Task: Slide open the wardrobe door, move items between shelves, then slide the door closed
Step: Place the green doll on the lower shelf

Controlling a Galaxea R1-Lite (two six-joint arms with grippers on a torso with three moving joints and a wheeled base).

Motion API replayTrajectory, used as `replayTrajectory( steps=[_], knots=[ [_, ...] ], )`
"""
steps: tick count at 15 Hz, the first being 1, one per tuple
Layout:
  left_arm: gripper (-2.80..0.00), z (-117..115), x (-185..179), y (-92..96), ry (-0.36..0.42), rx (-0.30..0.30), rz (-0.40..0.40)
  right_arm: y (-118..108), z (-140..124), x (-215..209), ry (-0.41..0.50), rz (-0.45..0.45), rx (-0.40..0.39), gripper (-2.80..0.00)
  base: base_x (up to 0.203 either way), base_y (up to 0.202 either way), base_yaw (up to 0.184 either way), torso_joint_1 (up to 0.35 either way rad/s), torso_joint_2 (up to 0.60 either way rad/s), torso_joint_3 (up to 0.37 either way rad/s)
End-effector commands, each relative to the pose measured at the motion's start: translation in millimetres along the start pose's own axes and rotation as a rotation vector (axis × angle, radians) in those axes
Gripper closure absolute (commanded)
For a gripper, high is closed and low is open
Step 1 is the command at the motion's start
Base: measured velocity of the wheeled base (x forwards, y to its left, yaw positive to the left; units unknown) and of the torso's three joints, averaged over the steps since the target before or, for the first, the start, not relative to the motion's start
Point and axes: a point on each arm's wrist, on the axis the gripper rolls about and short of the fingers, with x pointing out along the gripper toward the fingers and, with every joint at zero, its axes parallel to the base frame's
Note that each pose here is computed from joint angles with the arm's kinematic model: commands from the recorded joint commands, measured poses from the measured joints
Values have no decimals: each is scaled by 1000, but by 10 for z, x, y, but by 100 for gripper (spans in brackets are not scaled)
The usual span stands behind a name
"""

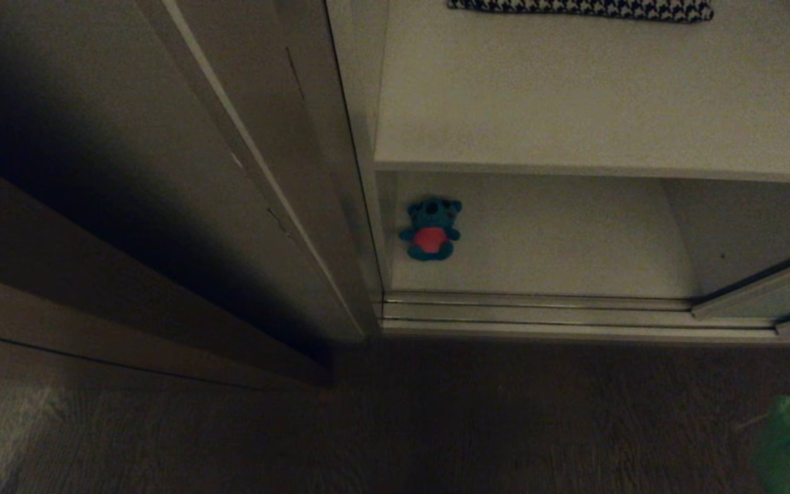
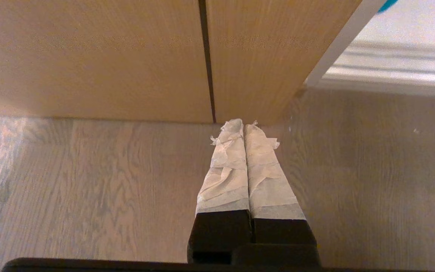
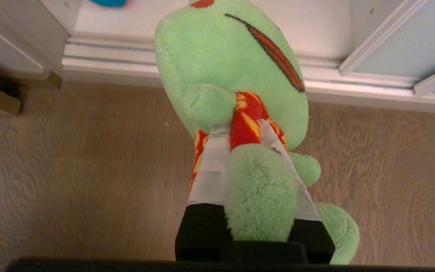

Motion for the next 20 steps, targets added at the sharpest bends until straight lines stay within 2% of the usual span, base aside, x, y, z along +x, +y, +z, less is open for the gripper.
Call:
replayTrajectory(
  steps=[1,15,20],
  knots=[
    [0,0,1,0,2,-1,1,0,0,1,2,1,-1,0,0,0,0,2,2,-198],
    [0,0,1,0,2,-1,-1,0,0,1,2,1,-1,0,0,0,0,2,2,-198],
    [0,0,1,0,2,-1,1,0,0,1,2,1,0,0,0,0,0,3,2,-40]
  ],
)
